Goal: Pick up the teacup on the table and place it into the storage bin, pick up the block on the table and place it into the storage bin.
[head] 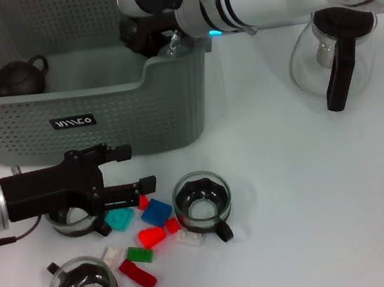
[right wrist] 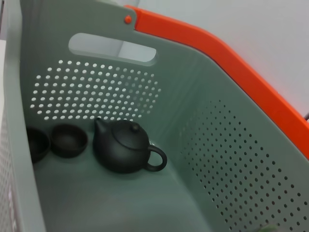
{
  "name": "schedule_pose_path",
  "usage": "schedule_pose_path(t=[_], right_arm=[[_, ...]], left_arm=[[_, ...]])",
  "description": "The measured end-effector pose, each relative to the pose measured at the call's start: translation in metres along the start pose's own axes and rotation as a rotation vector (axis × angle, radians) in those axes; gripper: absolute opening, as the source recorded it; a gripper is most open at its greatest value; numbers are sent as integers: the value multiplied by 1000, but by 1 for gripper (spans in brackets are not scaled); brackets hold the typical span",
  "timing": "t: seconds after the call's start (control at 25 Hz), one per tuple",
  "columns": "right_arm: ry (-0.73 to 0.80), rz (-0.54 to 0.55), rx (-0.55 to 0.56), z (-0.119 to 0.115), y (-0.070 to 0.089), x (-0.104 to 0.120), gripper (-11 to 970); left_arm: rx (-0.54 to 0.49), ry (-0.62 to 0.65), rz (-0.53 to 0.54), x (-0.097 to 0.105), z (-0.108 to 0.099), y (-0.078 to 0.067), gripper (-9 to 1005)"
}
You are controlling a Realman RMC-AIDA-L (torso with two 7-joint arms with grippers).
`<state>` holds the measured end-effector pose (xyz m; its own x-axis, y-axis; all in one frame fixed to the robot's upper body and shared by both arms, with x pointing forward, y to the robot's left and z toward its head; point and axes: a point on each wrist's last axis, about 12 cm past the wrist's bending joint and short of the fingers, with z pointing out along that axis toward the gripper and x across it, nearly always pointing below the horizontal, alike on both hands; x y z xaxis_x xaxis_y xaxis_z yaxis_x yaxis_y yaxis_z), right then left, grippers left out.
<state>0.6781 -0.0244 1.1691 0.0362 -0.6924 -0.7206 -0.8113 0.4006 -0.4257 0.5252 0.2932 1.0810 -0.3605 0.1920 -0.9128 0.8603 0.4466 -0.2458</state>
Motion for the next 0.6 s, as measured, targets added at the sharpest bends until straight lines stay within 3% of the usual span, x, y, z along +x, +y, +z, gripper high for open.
schedule_pose_path(t=[0.32,0.6], right_arm=[[-48,1,19,-5,-3,-7,470],[-216,41,66,-31,-19,-33,709]], left_arm=[[0,0,-6,1,-1,0,861],[6,1,-11,2,-1,-2,861]])
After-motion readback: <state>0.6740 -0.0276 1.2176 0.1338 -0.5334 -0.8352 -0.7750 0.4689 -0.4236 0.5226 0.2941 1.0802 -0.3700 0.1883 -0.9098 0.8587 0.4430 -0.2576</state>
